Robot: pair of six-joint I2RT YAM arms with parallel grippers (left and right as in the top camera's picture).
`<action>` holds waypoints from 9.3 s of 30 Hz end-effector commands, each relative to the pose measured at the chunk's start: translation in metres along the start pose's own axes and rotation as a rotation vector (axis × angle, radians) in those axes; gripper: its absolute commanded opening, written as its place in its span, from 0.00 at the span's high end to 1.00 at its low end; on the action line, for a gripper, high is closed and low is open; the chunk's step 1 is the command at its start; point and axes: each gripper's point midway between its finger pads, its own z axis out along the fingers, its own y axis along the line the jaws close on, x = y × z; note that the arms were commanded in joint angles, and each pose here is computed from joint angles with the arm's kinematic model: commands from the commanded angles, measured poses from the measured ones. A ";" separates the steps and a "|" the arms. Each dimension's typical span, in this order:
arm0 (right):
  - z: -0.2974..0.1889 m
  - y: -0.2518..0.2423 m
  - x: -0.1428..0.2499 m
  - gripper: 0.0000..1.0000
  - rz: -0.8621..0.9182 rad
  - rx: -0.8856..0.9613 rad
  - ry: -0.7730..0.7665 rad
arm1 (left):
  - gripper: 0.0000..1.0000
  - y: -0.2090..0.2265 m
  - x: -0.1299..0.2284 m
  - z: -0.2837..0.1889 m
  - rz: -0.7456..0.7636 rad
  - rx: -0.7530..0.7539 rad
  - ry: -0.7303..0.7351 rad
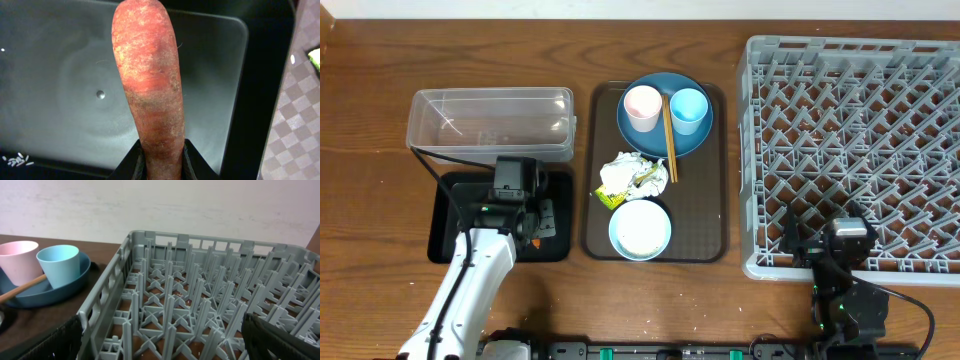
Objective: Sort waste into correct bins and load items into the dishwasher rack
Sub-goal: 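Carry the carrot left and lower it onto the black tray, then open the left gripper to release the carrot and lift, then move the left gripper back over the tissue and snack wrapper, then lower the left gripper and grasp the yellow snack wrapper, then carry the wrapper into the clear plastic bin and release it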
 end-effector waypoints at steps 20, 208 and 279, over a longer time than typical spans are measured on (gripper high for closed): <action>0.000 0.004 0.001 0.01 -0.003 -0.015 0.003 | 0.78 -0.016 0.011 0.021 0.008 0.100 -0.016; 0.000 0.004 0.001 0.01 -0.003 -0.015 0.003 | 0.94 -0.213 -0.080 -0.029 0.235 0.387 -0.486; 0.000 0.004 0.001 0.01 -0.003 -0.015 0.003 | 0.41 -0.034 -0.185 -0.111 -0.211 0.096 -0.868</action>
